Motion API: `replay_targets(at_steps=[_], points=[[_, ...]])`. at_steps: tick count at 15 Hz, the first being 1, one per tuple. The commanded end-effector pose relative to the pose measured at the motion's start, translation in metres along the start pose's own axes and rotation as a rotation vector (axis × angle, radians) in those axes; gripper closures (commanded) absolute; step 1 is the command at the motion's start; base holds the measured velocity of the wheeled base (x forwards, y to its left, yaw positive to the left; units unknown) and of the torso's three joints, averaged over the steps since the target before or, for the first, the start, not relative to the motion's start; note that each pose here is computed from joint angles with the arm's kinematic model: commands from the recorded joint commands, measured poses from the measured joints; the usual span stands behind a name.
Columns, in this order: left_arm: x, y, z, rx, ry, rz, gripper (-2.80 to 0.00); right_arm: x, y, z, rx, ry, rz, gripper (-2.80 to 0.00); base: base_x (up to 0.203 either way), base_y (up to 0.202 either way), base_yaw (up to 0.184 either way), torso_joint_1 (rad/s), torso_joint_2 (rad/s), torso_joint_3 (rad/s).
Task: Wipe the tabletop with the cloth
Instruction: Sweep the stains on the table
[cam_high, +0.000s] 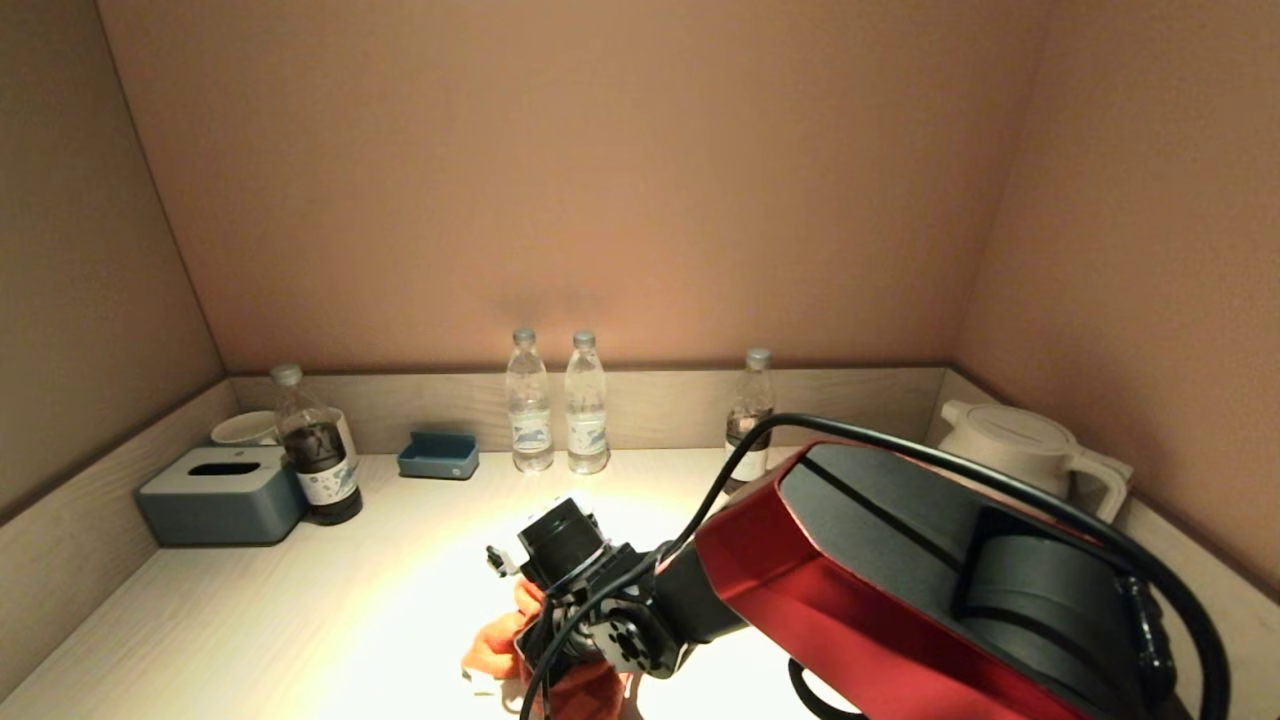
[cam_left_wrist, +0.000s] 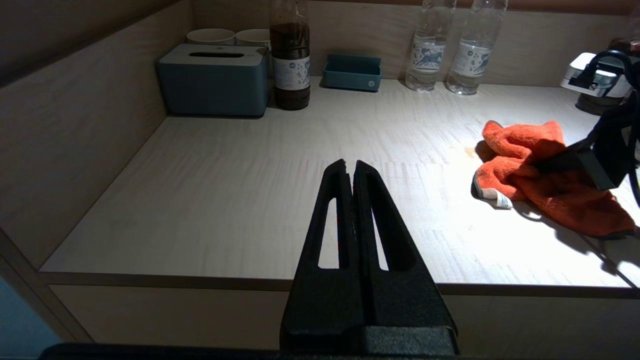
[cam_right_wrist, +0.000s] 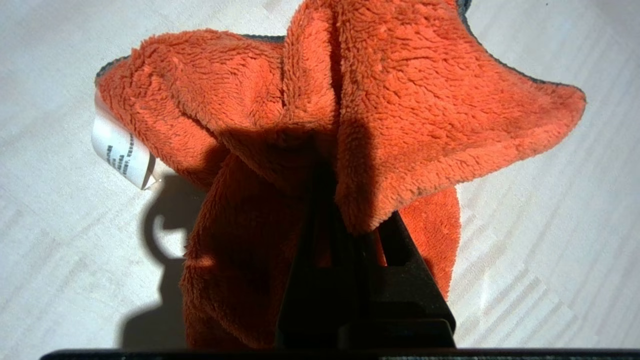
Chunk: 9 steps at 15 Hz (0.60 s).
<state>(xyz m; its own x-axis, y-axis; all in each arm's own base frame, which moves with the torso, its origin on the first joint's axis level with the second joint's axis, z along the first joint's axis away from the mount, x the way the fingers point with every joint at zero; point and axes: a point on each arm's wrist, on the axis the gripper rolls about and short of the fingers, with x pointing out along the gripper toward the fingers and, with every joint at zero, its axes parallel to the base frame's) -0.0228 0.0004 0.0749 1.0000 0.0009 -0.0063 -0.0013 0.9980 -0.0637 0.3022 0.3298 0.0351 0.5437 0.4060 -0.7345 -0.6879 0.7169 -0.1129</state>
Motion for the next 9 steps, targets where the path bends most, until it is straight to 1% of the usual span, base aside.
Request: replay_targets(at_steps=[1,4,6,9], points=[[0.000,0.000,0.000,-0.001,0.000,0.001,0.00,0.013,0.000,0.001,-0.017,-0.004,-0.005,0.00,0.000,0.000,0.000,0.000,0.00,0.000],[0.000,0.000,0.000,-0.001,0.000,0.001,0.00,0.027,-0.003,0.002,-0.017,-0.010,-0.016,0.00,0.000,0.000,0.000,0.000,0.00,0.000],[0.000,0.000,0.000,-0.001,0.000,0.001,0.00,0.035,-0.006,0.003,-0.034,-0.017,-0.023,0.00,0.000,0.000,0.000,0.000,0.00,0.000],[0.000,0.000,0.000,-0.001,0.000,0.001,0.00,0.038,-0.009,0.004,-0.033,-0.020,-0.027,0.00,0.000,0.000,0.000,0.000,0.00,0.000]])
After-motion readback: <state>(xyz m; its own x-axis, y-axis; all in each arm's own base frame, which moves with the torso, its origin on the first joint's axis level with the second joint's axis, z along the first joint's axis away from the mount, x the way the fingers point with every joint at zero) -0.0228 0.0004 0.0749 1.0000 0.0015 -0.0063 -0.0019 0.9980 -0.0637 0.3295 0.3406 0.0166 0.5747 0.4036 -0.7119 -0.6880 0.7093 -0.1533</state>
